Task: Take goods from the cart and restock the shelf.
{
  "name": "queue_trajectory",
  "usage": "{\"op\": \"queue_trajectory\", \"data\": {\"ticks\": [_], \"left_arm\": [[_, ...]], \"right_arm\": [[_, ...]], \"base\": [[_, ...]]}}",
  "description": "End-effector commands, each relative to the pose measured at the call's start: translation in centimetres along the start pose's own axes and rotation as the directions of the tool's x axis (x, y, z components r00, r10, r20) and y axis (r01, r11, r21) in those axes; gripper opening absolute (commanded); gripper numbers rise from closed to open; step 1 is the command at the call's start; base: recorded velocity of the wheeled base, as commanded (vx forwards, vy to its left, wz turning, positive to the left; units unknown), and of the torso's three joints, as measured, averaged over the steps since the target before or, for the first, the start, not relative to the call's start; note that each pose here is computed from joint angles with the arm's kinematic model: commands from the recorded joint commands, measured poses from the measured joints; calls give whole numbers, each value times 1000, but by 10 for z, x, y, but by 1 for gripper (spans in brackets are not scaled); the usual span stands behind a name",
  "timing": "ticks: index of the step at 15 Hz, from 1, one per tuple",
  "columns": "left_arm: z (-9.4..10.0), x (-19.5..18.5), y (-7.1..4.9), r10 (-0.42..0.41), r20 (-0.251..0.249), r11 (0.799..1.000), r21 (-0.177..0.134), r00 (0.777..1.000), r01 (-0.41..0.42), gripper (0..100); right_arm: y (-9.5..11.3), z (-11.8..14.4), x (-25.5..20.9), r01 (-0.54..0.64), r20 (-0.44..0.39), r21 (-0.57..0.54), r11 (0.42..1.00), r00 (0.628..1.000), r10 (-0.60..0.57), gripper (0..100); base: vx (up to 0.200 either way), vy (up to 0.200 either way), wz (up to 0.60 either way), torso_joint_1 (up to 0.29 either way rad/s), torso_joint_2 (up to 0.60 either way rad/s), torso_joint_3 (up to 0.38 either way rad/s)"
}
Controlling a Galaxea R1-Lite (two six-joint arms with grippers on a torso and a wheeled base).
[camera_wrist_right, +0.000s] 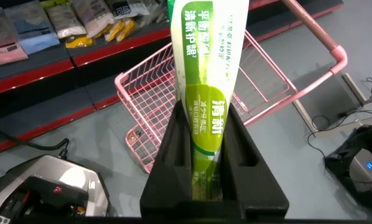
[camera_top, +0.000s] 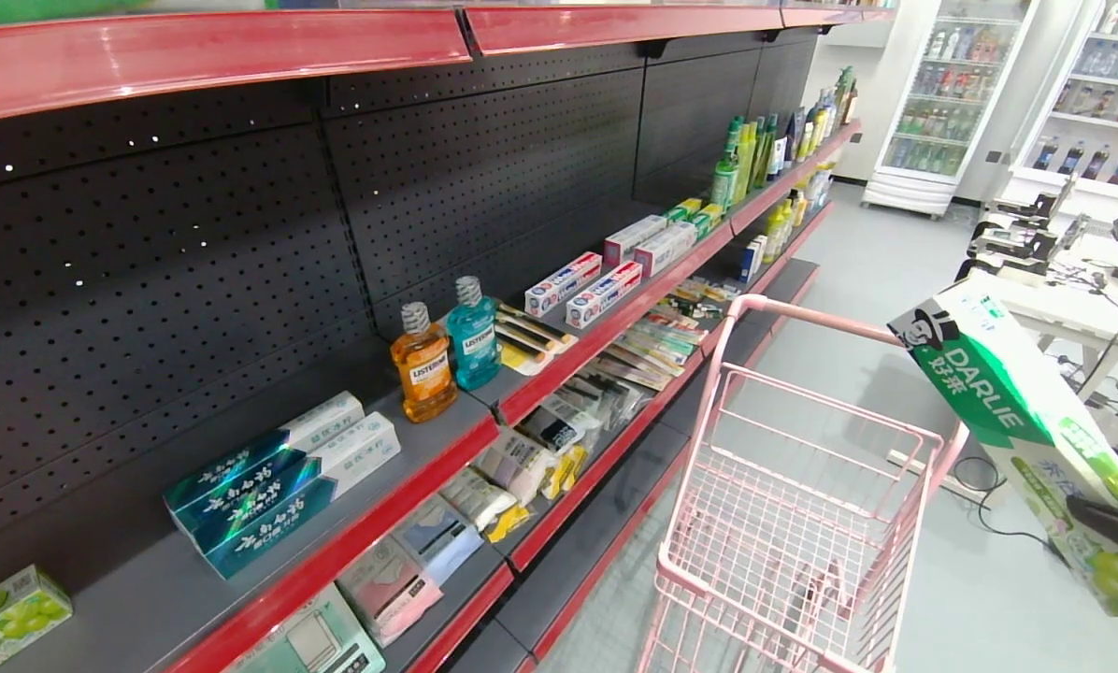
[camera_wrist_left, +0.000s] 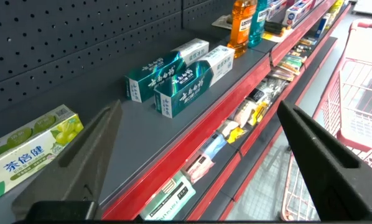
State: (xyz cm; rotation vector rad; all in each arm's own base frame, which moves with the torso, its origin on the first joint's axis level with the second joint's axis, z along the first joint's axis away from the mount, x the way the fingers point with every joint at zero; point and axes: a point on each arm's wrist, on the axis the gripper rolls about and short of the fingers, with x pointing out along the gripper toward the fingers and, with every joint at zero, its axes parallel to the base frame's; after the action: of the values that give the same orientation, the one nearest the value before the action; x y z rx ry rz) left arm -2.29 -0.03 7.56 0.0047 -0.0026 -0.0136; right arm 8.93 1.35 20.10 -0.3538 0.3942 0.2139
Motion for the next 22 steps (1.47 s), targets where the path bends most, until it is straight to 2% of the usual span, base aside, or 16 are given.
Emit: {"op": "queue_trajectory", "data": {"ticks": [1, 3, 20, 22], "left_arm": [[0, 0, 0, 0, -3, 1000, 0, 1000, 0, 100], [0, 0, 0, 0, -1, 1000, 0, 1000, 0, 100], [0, 0, 0, 0, -1, 1000, 0, 1000, 0, 100], [0, 0, 0, 0, -3, 1000, 0, 1000, 0, 100]], "right_arm": [[0, 0, 0, 1, -1, -3, 1000, 1000, -1, 0], [0, 0, 0, 0, -3, -1, 1000, 1000, 0, 0], [1, -2, 3, -6, -19, -15, 1000, 1000, 5, 0], [1, -2, 2, -5, -12, -17, 1000, 1000, 5, 0]], "base": [[0, 0, 0, 0, 0, 0], [0, 0, 0, 0, 0, 0], [0, 0, 600, 4, 1, 0], [0, 0, 0, 0, 0, 0]]}}
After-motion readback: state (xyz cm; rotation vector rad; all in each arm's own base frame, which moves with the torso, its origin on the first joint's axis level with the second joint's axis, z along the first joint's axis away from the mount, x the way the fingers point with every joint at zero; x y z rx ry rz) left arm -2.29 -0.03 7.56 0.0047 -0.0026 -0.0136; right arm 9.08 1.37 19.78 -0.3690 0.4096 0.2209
